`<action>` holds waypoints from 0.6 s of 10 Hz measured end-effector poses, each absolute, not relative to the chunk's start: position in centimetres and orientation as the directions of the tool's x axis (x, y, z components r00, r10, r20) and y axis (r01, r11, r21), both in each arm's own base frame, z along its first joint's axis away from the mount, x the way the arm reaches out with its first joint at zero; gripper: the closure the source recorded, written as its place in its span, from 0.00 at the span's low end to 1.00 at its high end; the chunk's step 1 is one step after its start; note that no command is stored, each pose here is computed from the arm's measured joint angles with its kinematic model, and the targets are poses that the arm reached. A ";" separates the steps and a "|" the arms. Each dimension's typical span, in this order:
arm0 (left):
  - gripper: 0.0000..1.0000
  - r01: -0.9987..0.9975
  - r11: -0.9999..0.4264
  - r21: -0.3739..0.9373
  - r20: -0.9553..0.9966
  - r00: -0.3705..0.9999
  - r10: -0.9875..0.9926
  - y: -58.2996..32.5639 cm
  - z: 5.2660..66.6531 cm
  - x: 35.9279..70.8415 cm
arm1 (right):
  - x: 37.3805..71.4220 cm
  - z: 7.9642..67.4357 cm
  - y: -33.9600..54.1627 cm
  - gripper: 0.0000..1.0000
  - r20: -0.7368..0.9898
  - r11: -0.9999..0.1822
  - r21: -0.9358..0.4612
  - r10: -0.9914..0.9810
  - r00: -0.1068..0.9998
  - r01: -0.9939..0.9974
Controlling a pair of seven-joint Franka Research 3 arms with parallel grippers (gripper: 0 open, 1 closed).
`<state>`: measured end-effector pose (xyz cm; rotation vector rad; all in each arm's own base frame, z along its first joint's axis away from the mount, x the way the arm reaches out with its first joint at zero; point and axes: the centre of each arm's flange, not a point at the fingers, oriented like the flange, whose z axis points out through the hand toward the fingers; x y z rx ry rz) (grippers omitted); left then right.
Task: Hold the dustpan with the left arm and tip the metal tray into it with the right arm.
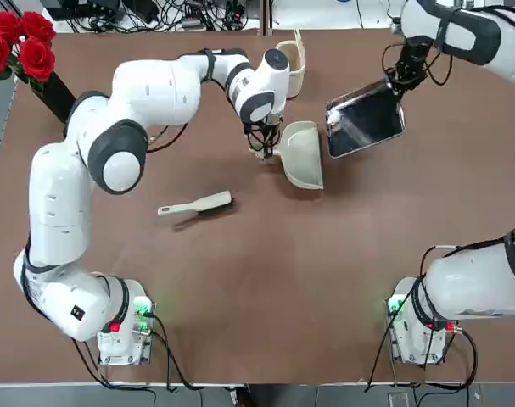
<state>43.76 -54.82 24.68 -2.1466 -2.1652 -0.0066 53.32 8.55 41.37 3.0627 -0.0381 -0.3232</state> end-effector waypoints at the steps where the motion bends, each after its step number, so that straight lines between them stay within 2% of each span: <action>1: 0.67 0.998 0.011 -0.060 0.068 -0.007 0.998 -54.9 24.7 43.8 | 52.5 42.1 10.8 0.95 -0.207 -0.994 0.109 -0.037 0.978 -0.015; 6: 0.67 0.998 0.011 -0.057 0.066 -0.008 0.998 -55.0 24.9 43.9 | 49.2 43.5 19.8 0.95 -0.190 -0.975 0.222 -0.048 0.981 -0.005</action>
